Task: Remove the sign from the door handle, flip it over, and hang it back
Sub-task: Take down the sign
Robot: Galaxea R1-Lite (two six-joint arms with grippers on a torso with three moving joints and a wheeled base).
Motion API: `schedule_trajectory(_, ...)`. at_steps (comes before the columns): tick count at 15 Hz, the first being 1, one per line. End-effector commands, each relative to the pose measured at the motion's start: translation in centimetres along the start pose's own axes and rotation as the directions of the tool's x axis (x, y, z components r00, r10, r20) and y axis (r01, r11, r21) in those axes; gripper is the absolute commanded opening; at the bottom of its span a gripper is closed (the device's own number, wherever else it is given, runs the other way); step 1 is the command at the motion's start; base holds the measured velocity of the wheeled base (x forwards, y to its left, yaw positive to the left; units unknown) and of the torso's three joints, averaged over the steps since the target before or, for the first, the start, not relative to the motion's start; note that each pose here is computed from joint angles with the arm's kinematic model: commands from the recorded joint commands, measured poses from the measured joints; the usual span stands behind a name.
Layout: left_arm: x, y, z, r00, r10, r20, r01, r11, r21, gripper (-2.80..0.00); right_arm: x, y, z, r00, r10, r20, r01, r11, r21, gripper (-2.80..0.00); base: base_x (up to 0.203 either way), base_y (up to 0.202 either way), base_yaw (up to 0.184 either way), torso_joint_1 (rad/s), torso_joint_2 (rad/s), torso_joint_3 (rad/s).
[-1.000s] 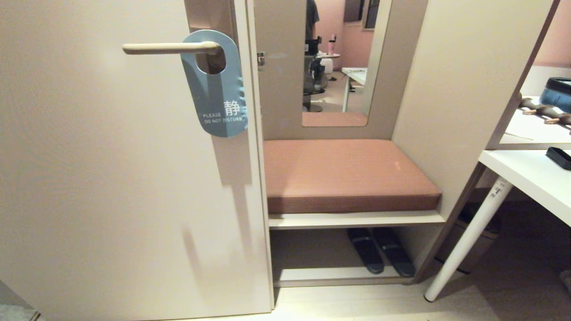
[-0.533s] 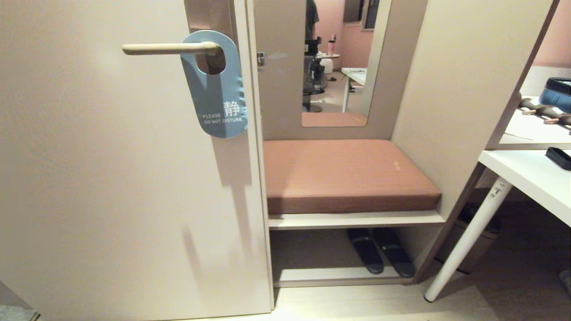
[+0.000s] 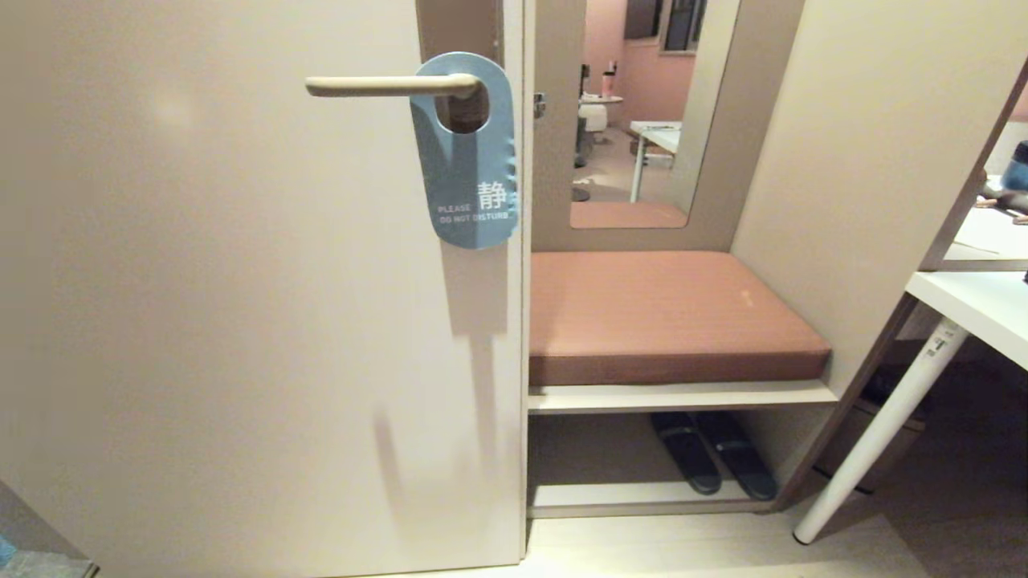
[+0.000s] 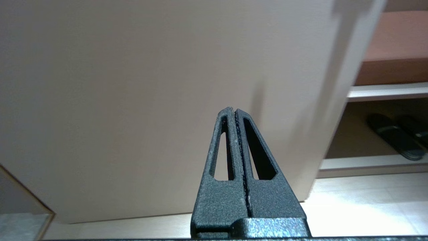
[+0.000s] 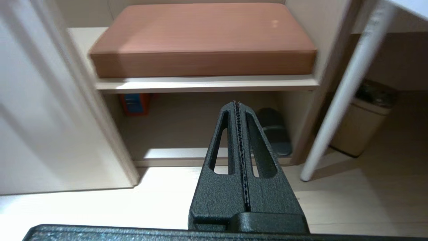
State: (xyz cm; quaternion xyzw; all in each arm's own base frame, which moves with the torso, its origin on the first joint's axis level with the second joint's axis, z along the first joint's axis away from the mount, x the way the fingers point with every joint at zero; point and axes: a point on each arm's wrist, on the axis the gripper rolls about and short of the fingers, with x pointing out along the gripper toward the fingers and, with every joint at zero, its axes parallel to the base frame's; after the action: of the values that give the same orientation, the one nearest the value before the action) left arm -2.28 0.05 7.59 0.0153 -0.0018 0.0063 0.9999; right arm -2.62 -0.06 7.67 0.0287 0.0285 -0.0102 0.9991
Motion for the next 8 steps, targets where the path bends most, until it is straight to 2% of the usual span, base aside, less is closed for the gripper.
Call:
schedule_trajectory(1,0.01,0.0,0.01,1.0,0.0,-0.001,0.0,1.0,0.0,-2.8,0.01,0.0,0.0,1.0,0.002,-0.002,-0.002,1.0,0.0,-2.8,0.0,0.189,0.0,0.002,0.0,0.002)
schedule_trajectory(4,0.01,0.0,0.01,1.0,-0.002,-0.001,0.002,1.0,0.002,-2.8,0.0,0.0,0.0,1.0,0.001,-0.001,-0.001,1.0,0.0,-2.8,0.0,0.159,0.0,0.0,0.0,0.003)
schedule_trajectory(8,0.01,0.0,0.01,1.0,-0.002,-0.001,0.002,1.0,-0.001,-2.8,0.01,0.0,0.0,1.0,0.0,-0.002,0.0,1.0,0.0,-2.8,0.0,0.0,0.0,0.0,0.0,0.0)
